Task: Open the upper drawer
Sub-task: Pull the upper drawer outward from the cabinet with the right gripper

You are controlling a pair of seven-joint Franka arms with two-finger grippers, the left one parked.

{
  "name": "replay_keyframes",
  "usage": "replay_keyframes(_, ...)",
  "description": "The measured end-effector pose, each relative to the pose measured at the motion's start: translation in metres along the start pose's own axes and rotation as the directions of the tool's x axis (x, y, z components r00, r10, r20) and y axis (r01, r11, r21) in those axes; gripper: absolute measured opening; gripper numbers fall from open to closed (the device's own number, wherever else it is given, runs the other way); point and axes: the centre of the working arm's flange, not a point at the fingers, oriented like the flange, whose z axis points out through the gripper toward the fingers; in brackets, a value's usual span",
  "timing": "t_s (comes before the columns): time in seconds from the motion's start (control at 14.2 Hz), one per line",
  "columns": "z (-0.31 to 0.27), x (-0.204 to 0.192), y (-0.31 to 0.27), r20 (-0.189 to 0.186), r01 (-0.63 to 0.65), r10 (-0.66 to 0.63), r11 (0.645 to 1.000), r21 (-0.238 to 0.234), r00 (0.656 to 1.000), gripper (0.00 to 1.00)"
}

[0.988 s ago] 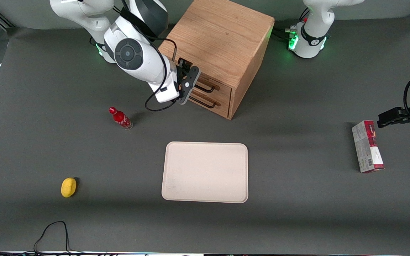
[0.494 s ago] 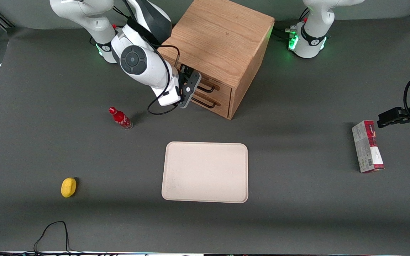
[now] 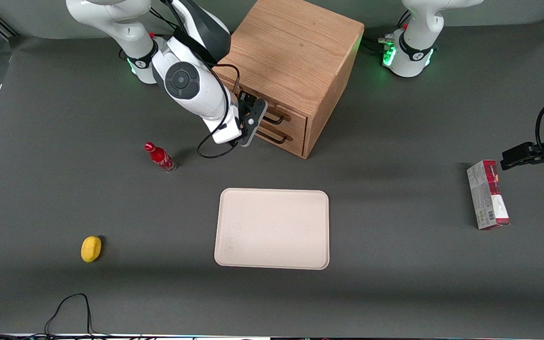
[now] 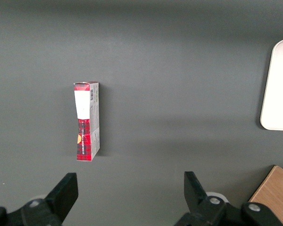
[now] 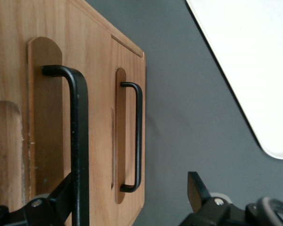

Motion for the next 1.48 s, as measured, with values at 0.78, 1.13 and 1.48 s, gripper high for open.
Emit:
replay_keyframes(0.78,-0.053,-0.018,0.186,-0.134,-0.007,-0.003,0.997,-0.08,0.991,1.0)
replay_keyframes(1.13,-0.063,-0.01,0.198,-0.156,-0.01,-0.003,0.996,-0.084,0.988,1.0)
replay_keyframes(1.48,-0.133,-0.015,0.191,-0.161,-0.001,-0.024,0.988,-0.154,0.987,1.0)
